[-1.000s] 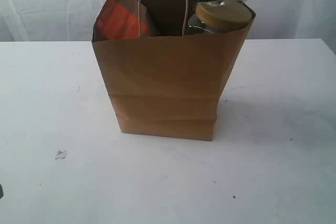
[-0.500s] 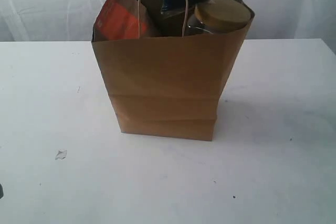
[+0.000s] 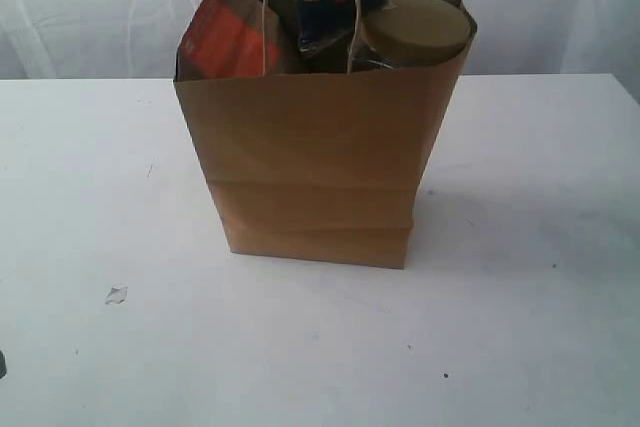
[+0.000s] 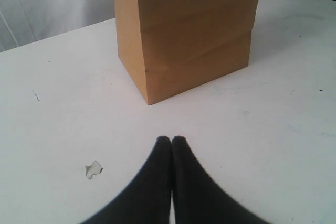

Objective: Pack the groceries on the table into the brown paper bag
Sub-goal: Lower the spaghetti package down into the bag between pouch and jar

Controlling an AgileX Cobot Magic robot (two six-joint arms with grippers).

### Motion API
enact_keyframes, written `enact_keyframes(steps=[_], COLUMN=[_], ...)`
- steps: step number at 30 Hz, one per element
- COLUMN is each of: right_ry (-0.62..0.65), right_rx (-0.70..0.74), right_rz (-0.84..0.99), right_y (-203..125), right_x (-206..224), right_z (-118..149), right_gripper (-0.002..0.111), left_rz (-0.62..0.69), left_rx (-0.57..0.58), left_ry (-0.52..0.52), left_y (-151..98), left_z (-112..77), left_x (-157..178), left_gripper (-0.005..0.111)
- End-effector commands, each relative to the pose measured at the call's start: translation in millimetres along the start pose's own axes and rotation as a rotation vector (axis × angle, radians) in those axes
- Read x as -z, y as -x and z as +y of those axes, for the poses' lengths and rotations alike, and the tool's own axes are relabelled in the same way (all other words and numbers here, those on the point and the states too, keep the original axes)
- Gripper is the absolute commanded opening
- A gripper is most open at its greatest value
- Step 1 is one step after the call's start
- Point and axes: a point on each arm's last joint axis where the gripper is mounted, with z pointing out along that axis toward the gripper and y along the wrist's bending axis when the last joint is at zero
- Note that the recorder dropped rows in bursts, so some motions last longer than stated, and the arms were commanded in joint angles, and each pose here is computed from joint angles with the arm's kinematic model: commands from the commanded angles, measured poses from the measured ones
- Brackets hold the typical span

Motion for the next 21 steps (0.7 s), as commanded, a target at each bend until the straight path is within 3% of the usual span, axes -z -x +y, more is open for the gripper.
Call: enact_keyframes(steps=[1,21], right_ry=[0.002,0.017], right_rx=[0.01,0.036], right_rz=[-0.049,-0.067], right_y=[13,21], right_x=[3,-8], right_z=[2,3], right_gripper=[0.0,0.0], left_rz=[-0.005,-0.005], left_rx=[0.008,0.008], left_ry=[-0.002,-0.002], left_y=[0,0], left_z=[-0.2,-0.2], left_x=[0,0], left_gripper=[0.0,0.0])
